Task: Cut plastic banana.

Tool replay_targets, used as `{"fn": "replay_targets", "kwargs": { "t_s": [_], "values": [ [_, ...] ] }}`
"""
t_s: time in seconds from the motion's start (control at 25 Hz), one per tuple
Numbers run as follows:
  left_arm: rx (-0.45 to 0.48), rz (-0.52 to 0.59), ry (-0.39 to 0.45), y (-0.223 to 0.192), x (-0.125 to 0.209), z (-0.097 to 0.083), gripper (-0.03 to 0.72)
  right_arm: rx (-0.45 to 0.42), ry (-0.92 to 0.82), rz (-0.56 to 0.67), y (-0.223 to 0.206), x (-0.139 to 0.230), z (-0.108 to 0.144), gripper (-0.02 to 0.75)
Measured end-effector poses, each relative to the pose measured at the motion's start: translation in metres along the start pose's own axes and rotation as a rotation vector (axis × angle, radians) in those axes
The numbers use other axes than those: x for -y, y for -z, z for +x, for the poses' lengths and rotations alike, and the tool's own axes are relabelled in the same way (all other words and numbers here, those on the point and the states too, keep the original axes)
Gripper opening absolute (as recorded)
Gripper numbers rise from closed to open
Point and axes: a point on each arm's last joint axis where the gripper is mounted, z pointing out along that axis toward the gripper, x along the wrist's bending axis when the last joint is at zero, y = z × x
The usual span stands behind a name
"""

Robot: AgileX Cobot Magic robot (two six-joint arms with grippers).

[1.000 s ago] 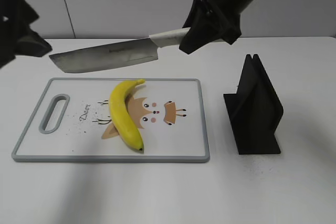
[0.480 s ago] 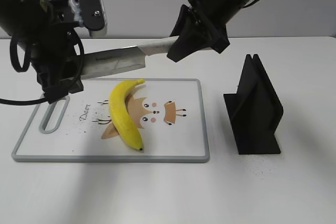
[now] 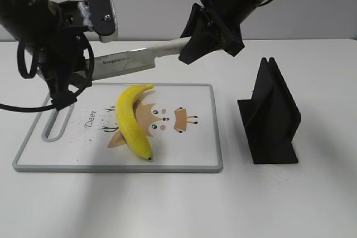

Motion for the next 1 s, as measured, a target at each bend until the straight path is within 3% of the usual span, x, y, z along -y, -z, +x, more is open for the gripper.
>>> {"fn": "replay_targets", "kwargs": {
  "t_s": [0.2, 0.4, 0.76, 1.0],
  "values": [
    [-0.017, -0.001, -0.013, -0.007, -0.001, 0.003, -0.011, 0.020, -0.164, 0.090, -0.006, 0.004, 0.000, 0.207],
    [-0.007, 0.011, -0.016, -0.018, -0.001, 0.004, -0.014, -0.013, -0.233, 0.203, -0.028, 0.015, 0.000, 0.224],
    [0.047, 0.028, 0.009, -0.050, 0.000, 0.005, -0.018, 0.028, -0.218, 0.249, -0.041, 0.021, -0.004, 0.225],
    [0.065, 0.035, 0.020, -0.072, 0.000, 0.005, -0.018, 0.001, -0.234, 0.293, -0.059, 0.035, -0.007, 0.225]
  ]
}}
